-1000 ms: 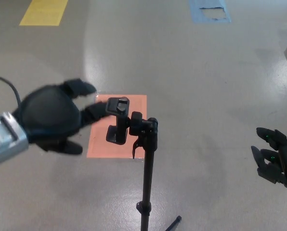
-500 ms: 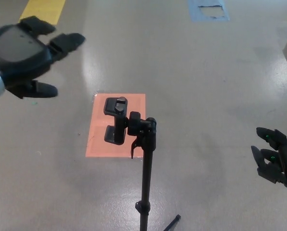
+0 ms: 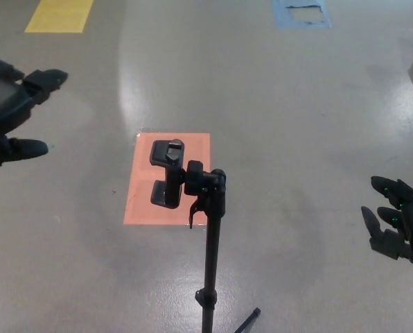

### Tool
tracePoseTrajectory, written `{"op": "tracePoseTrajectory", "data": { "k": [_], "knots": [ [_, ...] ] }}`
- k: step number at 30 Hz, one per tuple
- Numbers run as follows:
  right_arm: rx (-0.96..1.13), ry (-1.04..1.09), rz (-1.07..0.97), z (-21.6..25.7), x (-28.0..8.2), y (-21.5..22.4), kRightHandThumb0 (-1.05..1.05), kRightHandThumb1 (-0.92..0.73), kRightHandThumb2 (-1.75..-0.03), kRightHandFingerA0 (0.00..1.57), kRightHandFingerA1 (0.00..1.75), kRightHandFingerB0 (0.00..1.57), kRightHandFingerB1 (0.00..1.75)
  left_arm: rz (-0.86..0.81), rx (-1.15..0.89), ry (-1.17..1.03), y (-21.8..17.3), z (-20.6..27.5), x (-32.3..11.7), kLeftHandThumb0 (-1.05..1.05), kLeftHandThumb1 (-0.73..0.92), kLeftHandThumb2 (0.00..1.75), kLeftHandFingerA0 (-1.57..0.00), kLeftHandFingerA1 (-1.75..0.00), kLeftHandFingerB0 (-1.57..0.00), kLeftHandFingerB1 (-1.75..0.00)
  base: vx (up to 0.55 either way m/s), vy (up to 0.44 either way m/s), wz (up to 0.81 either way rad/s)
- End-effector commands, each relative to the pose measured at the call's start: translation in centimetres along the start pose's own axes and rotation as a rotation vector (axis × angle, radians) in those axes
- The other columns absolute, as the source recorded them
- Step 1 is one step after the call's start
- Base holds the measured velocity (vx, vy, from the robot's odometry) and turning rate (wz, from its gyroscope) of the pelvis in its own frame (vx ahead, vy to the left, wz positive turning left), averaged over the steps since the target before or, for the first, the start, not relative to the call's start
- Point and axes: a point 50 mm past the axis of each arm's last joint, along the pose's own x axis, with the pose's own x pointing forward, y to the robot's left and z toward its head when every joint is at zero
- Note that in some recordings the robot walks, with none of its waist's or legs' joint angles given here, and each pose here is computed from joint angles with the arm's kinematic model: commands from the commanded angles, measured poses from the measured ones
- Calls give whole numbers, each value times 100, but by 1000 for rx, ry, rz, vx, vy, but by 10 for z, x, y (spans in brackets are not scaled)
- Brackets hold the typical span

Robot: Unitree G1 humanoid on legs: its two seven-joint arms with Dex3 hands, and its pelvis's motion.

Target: The robot uses its left hand to grab the top of a phone stand kept on the floor and tilt it upwards to adjust its angle

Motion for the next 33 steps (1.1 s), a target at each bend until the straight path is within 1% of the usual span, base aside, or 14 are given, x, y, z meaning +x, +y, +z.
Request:
{"op": "tracePoseTrajectory", "data": {
  "k": [1, 2, 3, 5, 6, 23, 24, 26, 27, 28, 29, 31, 32, 33],
  "knots": [
    [9, 25, 8, -15, -9, -2, -65, -87, -66, 20, 31, 19, 29, 96, -633, 125, -40, -15, -35, -84, 69, 102, -17, -44, -3, -22, 0, 0, 0],
    [9, 26, 9, -16, -9, -2, -65, -87, -66, 20, 31, 19, 29, 97, -639, 126, -41, -15, -36, -84, 69, 102, -17, -44, -3, -22, 0, 0, 0],
    [5, 34, 14, -20, -11, 0, -66, -86, -66, 21, 32, 19, 29, 116, -744, 163, -53, -17, -46, -82, 84, 67, -27, -31, -5, -21, 0, 0, 0],
    [-3, 49, 24, -27, -16, 3, -68, -86, -66, 21, 31, 19, 29, 126, -876, 218, -72, -19, -60, -81, 85, 67, -27, -31, -7, -21, 0, 0, 0],
    [-9, 57, 31, -31, -18, 6, -68, -86, -66, 21, 32, 19, 29, 116, -973, 261, -86, -20, -69, -82, 70, 101, -16, -43, -3, -26, 0, 0, 0],
    [-19, 145, 90, -73, -49, 22, -68, -87, -66, 21, 34, 19, 30, -161, -1220, 522, -180, 6, -137, -80, 68, 105, -18, -48, 0, -32, 0, 0, 0],
    [-29, 159, 103, -79, -55, 24, -68, -87, -66, 21, 34, 19, 30, -185, -1231, 562, -189, 8, -147, -80, 85, 66, -19, -30, -10, -25, 0, 0, 0],
    [-33, 169, 108, -83, -58, 25, -68, -87, -66, 21, 34, 19, 30, -194, -1247, 590, -194, 9, -153, -80, 85, 66, -19, -30, -10, -25, 0, 0, 0],
    [-36, 180, 120, -88, -63, 27, -34, -58, -111, 1, 48, 1, 47, -212, -1269, 634, -200, 8, -163, -80, 87, 66, -22, -31, -9, -26, 0, 0, 0],
    [-36, 199, 137, -97, -71, 30, -65, -87, -66, 20, 34, 17, 30, -240, -1292, 693, -208, 8, -178, -82, 70, 100, -13, -42, -5, -32, 0, 0, 0],
    [-36, 207, 142, -100, -75, 31, -65, -87, -66, 20, 34, 17, 30, -250, -1296, 709, -211, 9, -183, -82, 70, 100, -13, -42, -5, -32, 0, 0, 0],
    [-37, 236, 154, -109, -84, 35, -35, -57, -111, 1, 48, 0, 46, -297, -1295, 749, -219, 10, -197, -83, 71, 98, -11, -40, -7, -30, 0, 0, 0],
    [-52, 268, 166, -118, -93, 37, -35, -57, -111, 1, 48, 1, 47, -339, -1291, 785, -225, 12, -210, -82, 70, 102, -13, -43, -4, -31, 0, 0, 0],
    [-59, 285, 170, -122, -97, 38, -66, -87, -66, 22, 34, 17, 29, -359, -1297, 810, -228, 13, -215, -80, 68, 104, -18, -46, 0, -30, 0, 0, 0]
  ]
}}
